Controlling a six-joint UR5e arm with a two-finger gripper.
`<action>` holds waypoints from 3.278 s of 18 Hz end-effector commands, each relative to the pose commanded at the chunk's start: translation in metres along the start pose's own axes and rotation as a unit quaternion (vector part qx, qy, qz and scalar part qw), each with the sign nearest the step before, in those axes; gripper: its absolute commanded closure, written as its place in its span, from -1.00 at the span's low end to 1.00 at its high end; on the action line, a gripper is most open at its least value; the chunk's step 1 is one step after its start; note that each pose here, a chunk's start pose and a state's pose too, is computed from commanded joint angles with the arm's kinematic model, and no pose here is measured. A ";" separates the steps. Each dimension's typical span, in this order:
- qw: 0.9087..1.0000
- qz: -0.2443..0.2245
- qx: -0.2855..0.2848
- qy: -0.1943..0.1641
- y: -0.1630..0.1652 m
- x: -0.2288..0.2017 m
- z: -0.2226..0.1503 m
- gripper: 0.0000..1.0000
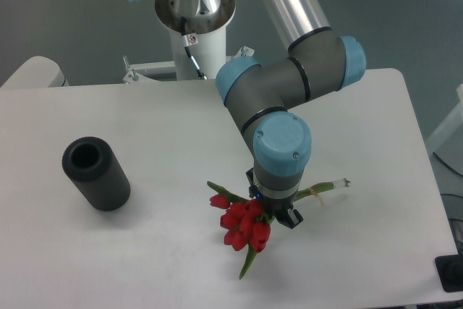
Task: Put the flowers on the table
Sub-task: 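Move the gripper holding the red tulips down toward the table surface, then open the gripper to release the tulips onto the table, then lift the open gripper up and away from the tulips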
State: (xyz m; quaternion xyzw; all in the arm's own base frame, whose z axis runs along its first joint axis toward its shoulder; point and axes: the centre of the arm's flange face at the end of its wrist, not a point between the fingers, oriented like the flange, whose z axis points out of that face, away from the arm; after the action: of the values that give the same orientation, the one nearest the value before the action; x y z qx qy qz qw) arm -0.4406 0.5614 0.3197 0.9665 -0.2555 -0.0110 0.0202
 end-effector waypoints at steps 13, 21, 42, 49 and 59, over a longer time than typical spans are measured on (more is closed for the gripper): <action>0.998 -0.066 -0.005 0.009 -0.040 0.015 0.014 0.79; 0.994 -0.104 -0.032 0.031 -0.093 0.058 0.045 0.77; 0.993 -0.114 -0.029 0.033 -0.100 0.060 0.046 -1.00; 0.997 -0.062 -0.017 0.030 -0.059 0.037 0.035 -1.00; 0.996 0.074 0.032 0.026 0.047 -0.015 0.027 -1.00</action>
State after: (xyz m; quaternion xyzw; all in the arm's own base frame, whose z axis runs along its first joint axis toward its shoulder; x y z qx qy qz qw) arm -0.4779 0.5272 0.2953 0.9452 -0.3257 0.0237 -0.0036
